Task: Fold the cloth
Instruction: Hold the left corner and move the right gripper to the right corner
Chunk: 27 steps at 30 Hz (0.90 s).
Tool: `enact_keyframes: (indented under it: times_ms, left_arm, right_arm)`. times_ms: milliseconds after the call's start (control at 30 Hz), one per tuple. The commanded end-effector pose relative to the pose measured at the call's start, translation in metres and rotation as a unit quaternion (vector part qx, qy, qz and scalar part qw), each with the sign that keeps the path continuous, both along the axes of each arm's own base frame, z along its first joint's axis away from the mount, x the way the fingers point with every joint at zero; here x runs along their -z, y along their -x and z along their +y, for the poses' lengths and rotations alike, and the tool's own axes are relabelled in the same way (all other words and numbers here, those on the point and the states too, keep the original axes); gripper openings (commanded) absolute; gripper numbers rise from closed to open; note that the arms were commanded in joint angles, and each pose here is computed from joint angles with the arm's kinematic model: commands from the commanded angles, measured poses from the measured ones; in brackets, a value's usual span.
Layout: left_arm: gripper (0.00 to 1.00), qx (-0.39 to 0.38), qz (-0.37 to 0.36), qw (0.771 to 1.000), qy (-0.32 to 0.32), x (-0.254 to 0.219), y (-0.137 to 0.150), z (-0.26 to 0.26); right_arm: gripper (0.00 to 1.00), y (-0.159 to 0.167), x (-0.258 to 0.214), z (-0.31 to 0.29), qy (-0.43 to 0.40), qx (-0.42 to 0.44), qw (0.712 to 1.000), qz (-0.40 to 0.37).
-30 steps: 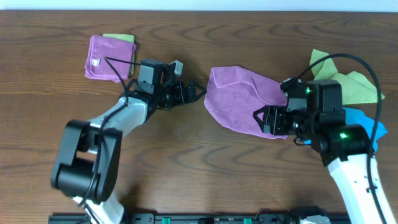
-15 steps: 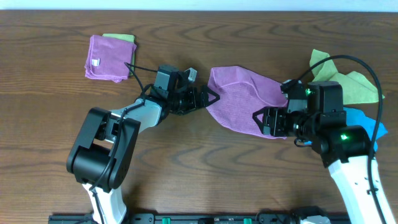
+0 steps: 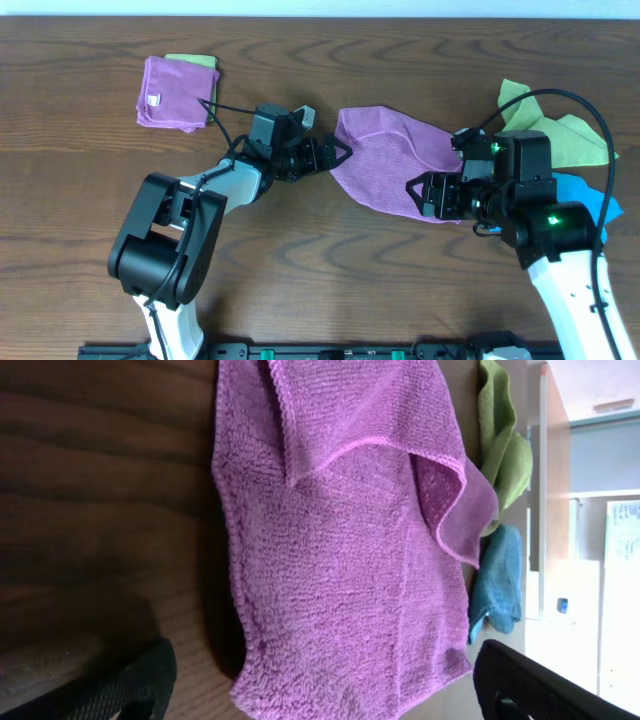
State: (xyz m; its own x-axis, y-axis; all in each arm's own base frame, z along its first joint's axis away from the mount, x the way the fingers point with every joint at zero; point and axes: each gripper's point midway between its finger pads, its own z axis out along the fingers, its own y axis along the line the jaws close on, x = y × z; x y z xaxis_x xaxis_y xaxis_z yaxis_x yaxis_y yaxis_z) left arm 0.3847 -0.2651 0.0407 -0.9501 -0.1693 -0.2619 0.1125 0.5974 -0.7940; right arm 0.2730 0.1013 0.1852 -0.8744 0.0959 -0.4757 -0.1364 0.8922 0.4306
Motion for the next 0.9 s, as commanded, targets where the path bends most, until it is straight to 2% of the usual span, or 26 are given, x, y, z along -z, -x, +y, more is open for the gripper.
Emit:
enact_keyframes:
  times_ms: [0, 667, 867]
  left_arm:
    - [0.96, -0.008, -0.005, 1.000, -0.006, 0.001, -0.006, -0.001]
    - [0.99, -0.023, -0.017, 0.999, -0.033, 0.007, -0.008, -0.007]
    - [1.00, -0.036, -0.001, 0.999, -0.008, 0.014, -0.010, -0.016]
  right_arm:
    - [0.73, 0.001, -0.002, -0.001, -0.007, 0.006, 1.000, 0.000]
    - [0.73, -0.003, -0.004, -0.001, -0.008, 0.006, 1.000, -0.011]
    - [0.74, -0.003, -0.004, -0.001, -0.008, 0.006, 1.000, -0.011]
